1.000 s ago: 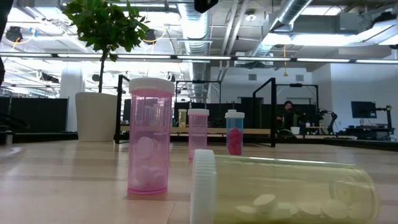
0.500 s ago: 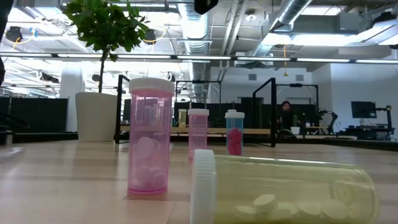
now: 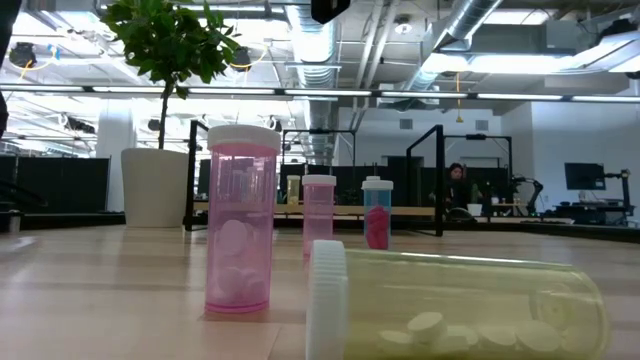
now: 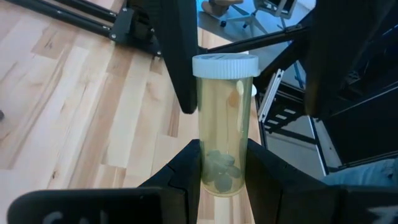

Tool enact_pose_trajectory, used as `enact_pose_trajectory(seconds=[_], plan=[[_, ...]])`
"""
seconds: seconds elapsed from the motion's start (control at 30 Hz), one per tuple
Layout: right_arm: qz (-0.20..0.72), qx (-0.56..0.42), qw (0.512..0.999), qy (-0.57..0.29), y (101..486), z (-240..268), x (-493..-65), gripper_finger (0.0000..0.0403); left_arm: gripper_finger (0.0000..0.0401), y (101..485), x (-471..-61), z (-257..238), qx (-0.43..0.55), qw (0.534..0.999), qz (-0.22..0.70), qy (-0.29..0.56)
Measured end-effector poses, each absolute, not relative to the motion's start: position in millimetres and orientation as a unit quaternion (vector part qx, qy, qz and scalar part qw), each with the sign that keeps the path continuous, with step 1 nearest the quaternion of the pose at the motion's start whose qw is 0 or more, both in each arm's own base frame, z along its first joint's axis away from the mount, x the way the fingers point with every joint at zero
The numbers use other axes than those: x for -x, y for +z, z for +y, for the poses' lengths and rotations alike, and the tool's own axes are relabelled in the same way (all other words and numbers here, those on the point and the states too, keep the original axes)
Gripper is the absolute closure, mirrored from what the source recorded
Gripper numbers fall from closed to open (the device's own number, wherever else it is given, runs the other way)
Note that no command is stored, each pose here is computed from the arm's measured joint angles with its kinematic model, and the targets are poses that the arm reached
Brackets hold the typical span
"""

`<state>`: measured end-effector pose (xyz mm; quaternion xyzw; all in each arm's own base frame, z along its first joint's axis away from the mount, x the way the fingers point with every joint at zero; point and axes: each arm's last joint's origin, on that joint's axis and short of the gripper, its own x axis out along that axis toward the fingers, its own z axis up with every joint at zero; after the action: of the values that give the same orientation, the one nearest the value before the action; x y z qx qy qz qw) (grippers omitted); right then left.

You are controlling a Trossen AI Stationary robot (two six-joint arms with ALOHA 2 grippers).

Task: Pick and place medicine bottles onto shelf by color
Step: Put the yellow pill bottle on the shelf

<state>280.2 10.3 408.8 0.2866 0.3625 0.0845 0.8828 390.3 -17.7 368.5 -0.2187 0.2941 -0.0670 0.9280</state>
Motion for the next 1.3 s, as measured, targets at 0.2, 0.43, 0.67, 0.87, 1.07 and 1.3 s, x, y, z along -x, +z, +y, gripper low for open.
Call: enact_pose_trajectory(seconds=[0.2,0.43,0.67,0.87,1.07,1.3], plan=[[0.366,-0.286,0.881,0.084,408,10,-280,0.0145,0.0321,368,-390,-18,0.219,0.928,0.295,-0.067],[0.368,-0.287,0.881,0.083,408,10,-280,0.0217,0.0321,369,-390,-18,0.219,0.928,0.294,-0.071],[0.369,-0.287,0.88,0.081,407,10,-280,0.0291,0.0321,369,-390,-18,0.221,0.927,0.294,-0.069],[0.37,-0.288,0.88,0.081,407,10,-280,0.0271,0.0296,369,-391,-18,0.229,0.928,0.288,-0.054],[0.385,-0.293,0.873,0.067,404,2,-277,0.0268,0.0238,370,-391,-16,0.226,0.931,0.283,-0.045],[0.393,-0.287,0.872,0.043,401,-15,-274,0.0281,0.0212,370,-392,-12,0.224,0.933,0.281,-0.027]])
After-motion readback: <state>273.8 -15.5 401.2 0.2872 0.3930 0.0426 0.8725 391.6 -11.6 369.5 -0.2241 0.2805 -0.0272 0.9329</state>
